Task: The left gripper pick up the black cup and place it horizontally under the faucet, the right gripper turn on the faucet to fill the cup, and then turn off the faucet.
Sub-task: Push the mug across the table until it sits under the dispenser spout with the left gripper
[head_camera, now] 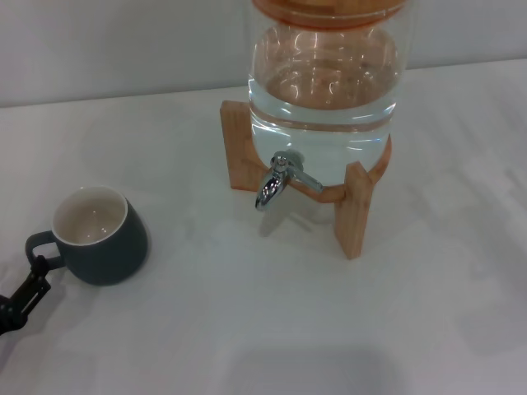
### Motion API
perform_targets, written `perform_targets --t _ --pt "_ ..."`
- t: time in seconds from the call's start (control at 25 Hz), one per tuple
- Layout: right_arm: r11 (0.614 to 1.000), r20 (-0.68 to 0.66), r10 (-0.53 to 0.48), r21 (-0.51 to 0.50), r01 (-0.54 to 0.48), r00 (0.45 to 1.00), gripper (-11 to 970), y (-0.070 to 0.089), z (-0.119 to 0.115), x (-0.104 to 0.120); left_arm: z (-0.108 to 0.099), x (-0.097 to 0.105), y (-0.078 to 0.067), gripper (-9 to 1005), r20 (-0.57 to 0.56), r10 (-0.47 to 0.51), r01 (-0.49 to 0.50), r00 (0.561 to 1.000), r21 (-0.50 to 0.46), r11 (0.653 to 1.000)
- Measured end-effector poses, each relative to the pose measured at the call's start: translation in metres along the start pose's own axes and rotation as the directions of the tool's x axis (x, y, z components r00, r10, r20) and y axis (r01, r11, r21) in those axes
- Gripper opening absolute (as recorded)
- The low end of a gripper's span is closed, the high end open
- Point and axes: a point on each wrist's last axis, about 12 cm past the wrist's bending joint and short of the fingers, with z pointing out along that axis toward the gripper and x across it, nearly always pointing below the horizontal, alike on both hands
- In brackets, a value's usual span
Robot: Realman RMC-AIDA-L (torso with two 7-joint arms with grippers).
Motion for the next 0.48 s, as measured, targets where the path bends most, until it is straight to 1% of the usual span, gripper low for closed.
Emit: perform_targets --t 0.48 --pt "1.000 0.002 -0.002 0.015 0.002 1.000 795 -0.0016 -0.0049 -0.0006 0.0102 -0.0016 -0.0018 883 -0.006 -0.004 0.004 1.000 -0.005 1.000"
